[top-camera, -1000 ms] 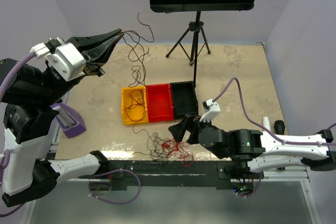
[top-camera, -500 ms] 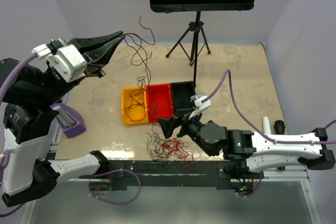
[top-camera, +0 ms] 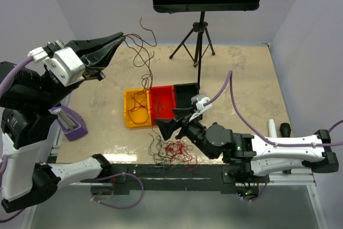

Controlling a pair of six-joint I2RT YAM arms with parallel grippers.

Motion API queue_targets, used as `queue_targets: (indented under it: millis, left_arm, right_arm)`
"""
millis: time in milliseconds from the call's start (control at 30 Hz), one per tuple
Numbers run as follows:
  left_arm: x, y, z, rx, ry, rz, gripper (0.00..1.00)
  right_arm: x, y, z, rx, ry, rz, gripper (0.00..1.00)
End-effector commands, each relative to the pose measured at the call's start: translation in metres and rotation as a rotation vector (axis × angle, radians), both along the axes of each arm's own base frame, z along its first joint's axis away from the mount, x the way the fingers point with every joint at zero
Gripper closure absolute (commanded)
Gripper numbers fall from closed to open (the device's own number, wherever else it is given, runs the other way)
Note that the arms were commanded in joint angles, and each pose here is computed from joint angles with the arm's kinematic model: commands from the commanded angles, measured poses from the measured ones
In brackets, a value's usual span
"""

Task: Untangle the cables

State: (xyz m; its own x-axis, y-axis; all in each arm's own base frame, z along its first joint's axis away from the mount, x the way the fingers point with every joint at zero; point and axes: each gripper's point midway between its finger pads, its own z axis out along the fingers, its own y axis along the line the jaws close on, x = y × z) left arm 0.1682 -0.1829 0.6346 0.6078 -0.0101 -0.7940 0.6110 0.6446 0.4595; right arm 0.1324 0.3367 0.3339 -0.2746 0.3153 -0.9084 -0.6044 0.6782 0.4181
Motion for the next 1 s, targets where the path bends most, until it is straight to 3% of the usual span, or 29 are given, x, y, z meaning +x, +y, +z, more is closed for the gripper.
queue_targets:
  millis: [0, 200, 567, 800, 900, 967]
  left_arm:
    - [-0.009, 0.007, 0.010, -0.030, -0.025, -0.004, 0.93]
    - [-0.010, 0.008, 0.011, -0.031, -0.029, -0.005, 0.94]
    - [-0.010, 0.010, 0.010, -0.026, -0.031, 0.002, 0.94]
    - [-0.012, 0.011, 0.011, -0.032, -0.030, -0.002, 0.94]
    - [-0.014, 0.012, 0.012, -0.037, -0.030, -0.004, 0.94]
    - [-0.016, 0.013, 0.012, -0.039, -0.030, -0.006, 0.94]
  right_arm:
    - [-0.002, -0.012, 0.029, 0.109, -0.013, 0.007, 0.16]
    - [-0.011, -0.016, 0.038, 0.152, -0.012, 0.069, 0.18]
    - [-0.039, 0.030, 0.033, 0.171, -0.020, 0.265, 0.20]
    - [-0.036, 0.043, 0.020, 0.135, -0.012, 0.250, 0.22]
    - [-0.024, 0.049, 0.009, 0.094, 0.008, 0.179, 0.29]
    - [-0.017, 0.052, 0.003, 0.063, 0.028, 0.128, 0.39]
